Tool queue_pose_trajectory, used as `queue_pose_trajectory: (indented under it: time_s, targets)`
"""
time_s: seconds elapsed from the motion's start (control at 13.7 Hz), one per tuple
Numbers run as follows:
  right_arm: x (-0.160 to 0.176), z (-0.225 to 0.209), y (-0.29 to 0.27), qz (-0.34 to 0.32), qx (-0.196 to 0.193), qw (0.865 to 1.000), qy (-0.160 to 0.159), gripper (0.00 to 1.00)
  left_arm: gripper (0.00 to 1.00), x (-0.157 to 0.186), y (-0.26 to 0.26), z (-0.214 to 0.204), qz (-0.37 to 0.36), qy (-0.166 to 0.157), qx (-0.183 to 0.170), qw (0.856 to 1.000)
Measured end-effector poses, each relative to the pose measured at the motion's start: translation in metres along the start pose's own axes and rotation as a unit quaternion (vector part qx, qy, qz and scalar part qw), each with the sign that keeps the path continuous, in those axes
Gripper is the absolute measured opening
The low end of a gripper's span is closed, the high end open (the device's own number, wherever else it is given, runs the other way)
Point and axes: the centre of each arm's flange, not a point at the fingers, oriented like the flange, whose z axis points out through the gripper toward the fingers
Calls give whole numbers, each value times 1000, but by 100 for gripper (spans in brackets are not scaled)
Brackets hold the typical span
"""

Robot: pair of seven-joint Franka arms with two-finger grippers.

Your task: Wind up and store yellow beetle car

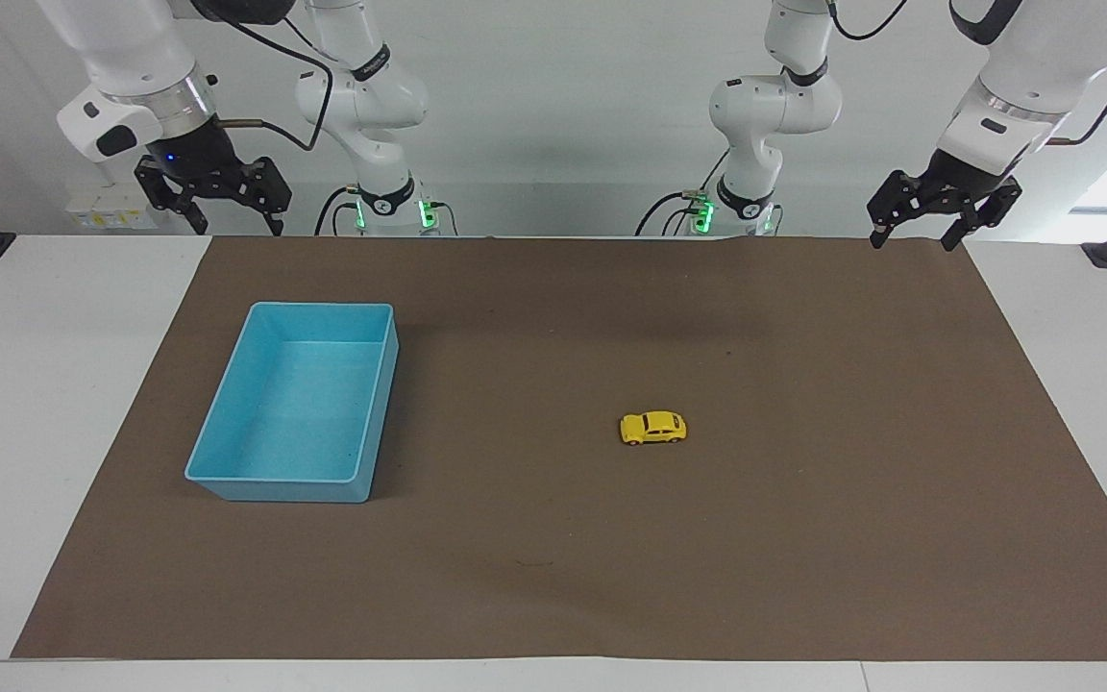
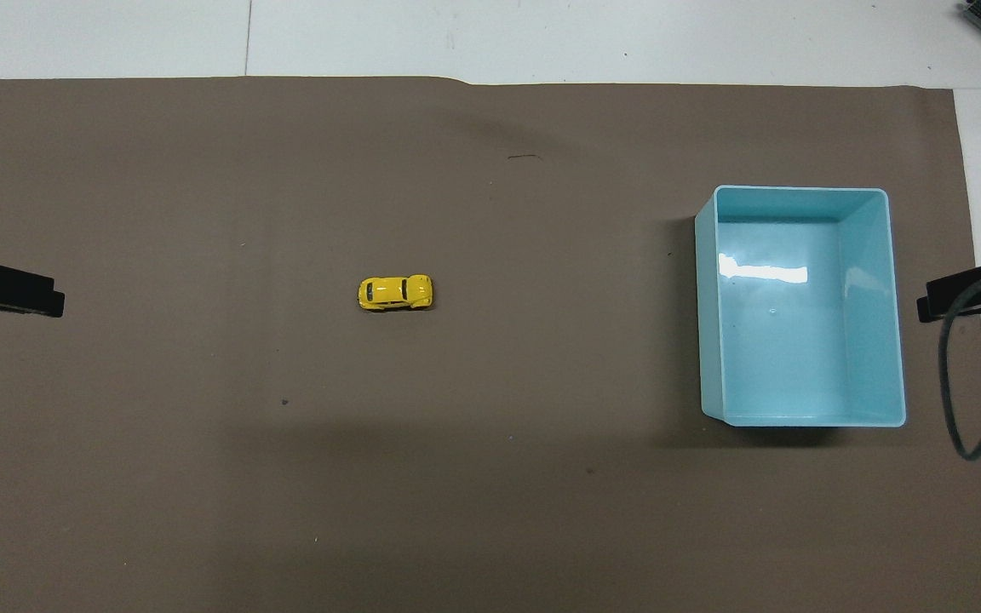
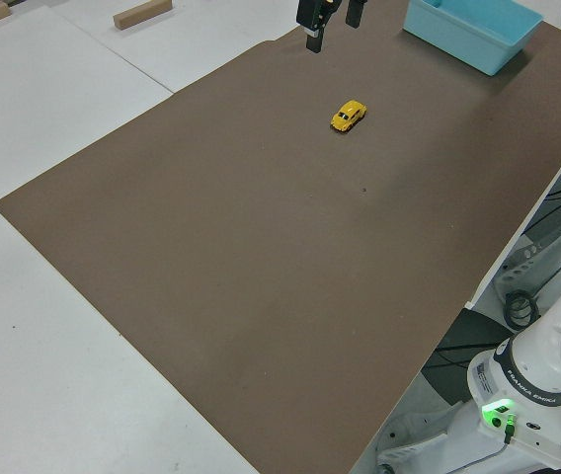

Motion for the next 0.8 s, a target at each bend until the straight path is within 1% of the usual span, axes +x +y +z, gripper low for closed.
queue_pose_trajectory:
  time_s: [0.8]
  targets:
    - [0, 0, 0, 0, 0, 1000, 0, 100, 100, 0, 2, 0, 2, 0, 0, 1000]
